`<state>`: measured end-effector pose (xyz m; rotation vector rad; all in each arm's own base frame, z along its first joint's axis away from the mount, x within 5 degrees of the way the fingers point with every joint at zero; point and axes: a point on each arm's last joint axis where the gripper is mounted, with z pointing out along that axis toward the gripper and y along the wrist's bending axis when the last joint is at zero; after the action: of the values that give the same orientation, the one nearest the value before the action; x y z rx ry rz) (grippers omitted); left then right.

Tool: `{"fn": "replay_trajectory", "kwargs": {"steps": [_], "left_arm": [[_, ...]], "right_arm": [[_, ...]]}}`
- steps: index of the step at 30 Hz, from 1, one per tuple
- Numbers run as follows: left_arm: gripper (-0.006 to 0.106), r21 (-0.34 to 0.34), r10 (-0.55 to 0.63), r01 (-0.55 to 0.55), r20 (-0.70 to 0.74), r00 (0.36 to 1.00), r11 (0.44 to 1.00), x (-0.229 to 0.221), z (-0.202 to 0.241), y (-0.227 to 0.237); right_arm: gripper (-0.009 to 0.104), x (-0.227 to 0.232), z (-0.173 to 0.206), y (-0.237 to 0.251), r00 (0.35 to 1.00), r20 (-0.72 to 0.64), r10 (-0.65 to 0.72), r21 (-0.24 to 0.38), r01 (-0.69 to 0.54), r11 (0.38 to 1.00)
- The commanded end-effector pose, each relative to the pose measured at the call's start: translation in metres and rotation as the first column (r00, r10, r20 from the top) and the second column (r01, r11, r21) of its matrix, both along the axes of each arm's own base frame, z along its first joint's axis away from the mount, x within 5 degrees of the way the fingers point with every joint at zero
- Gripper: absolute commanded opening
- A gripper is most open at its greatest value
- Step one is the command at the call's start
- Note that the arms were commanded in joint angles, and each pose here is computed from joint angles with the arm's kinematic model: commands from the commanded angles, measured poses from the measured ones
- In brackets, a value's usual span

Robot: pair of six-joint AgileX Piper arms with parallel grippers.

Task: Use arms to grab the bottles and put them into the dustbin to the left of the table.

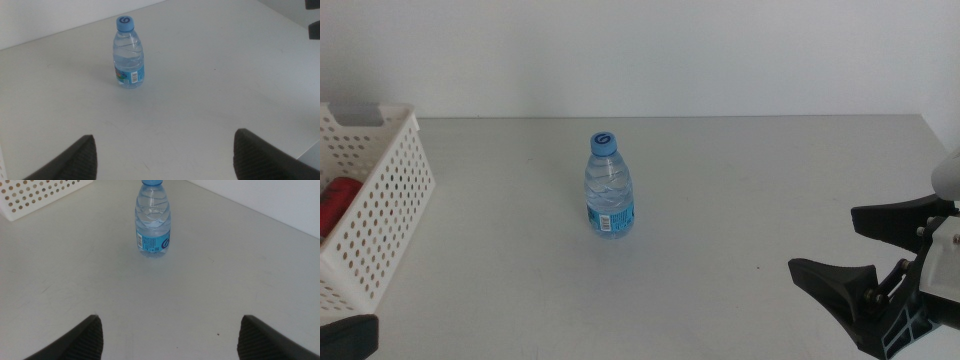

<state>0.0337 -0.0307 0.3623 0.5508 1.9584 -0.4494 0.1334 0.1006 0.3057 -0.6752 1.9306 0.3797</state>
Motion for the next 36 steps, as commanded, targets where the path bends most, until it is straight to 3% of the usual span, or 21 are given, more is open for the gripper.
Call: {"fn": "replay_trajectory", "kwargs": {"steps": [1, 5, 14, 28, 36], "left_arm": [[0.093, -0.059, 0.008, -0.004, 0.056, 0.998, 0.998, 0.002, 0.012, -0.001], [0.093, -0.134, 0.035, -0.013, 0.163, 0.986, 0.991, 0.006, 0.024, -0.002], [0.093, -0.229, 0.091, -0.026, 0.275, 0.957, 0.973, 0.023, 0.010, -0.008], [0.093, -0.222, 0.135, -0.073, 0.281, 0.950, 0.972, 0.047, -0.061, -0.016], [0.093, -0.292, 0.207, -0.105, 0.345, 0.916, 0.951, 0.052, -0.106, -0.013]], "right_arm": [[0.076, 0.001, 0.017, 0.002, 0.996, 0.093, 0.011, 0.047, -0.015, 0.999], [0.076, 0.001, 0.017, 0.002, 0.996, 0.093, 0.011, 0.047, -0.015, 0.999], [0.076, 0.001, 0.017, 0.002, 0.996, 0.093, 0.011, 0.047, -0.015, 0.999], [0.075, 0.001, 0.017, 0.002, 0.996, 0.093, 0.011, 0.047, -0.015, 0.999], [0.075, 0.001, 0.017, 0.002, 0.996, 0.093, 0.011, 0.047, -0.015, 0.999]]}}
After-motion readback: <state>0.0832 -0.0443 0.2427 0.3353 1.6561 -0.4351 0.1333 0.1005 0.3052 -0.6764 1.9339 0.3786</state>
